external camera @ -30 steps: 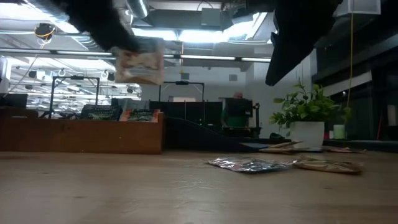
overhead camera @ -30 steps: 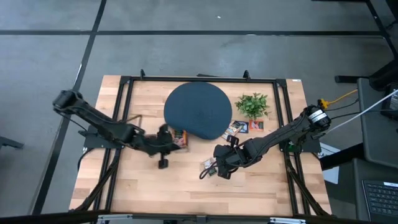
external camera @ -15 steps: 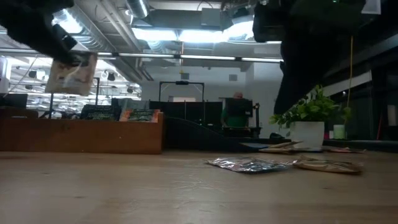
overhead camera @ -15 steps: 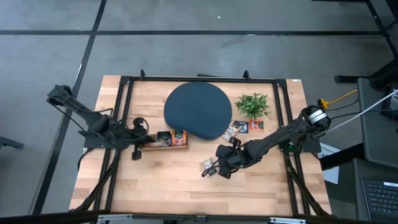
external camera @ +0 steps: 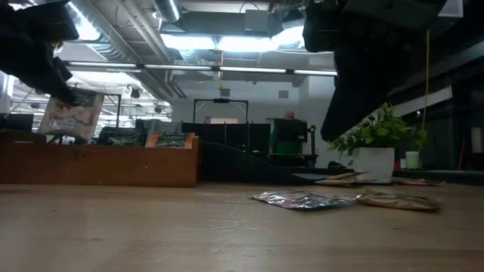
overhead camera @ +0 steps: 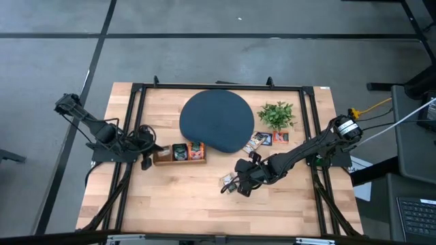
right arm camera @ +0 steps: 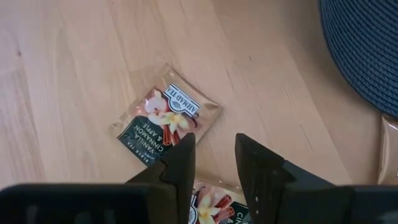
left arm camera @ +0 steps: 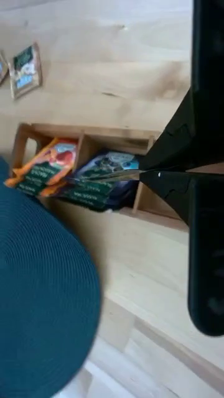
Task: Pick & Place Tea
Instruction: Put the brown tea bag into the left section of the wooden organizer
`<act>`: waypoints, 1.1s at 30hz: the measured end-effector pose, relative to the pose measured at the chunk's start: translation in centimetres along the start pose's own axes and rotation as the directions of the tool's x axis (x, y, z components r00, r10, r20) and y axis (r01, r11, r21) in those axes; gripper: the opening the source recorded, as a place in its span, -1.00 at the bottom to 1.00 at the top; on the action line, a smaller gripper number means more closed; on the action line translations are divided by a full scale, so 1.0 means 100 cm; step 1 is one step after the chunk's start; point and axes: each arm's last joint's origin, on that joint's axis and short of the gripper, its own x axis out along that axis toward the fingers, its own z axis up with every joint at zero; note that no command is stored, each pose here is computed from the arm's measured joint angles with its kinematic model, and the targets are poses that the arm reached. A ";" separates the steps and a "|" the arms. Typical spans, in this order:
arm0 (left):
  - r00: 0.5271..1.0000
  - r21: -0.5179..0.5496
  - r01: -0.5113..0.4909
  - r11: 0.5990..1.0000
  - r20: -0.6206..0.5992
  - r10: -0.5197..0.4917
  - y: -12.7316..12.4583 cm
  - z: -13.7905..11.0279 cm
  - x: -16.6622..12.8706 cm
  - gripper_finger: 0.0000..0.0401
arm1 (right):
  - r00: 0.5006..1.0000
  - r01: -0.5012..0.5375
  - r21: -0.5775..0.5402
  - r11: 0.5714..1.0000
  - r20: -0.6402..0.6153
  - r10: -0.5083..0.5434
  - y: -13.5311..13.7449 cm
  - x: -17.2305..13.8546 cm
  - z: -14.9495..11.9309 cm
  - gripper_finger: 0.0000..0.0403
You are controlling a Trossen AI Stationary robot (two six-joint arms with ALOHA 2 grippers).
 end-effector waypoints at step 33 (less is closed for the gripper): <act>0.974 -0.058 -0.211 0.976 -0.100 0.205 0.003 -0.011 0.011 -0.77 | 1.000 -0.019 -0.017 1.000 0.022 0.020 0.002 0.000 0.002 -0.42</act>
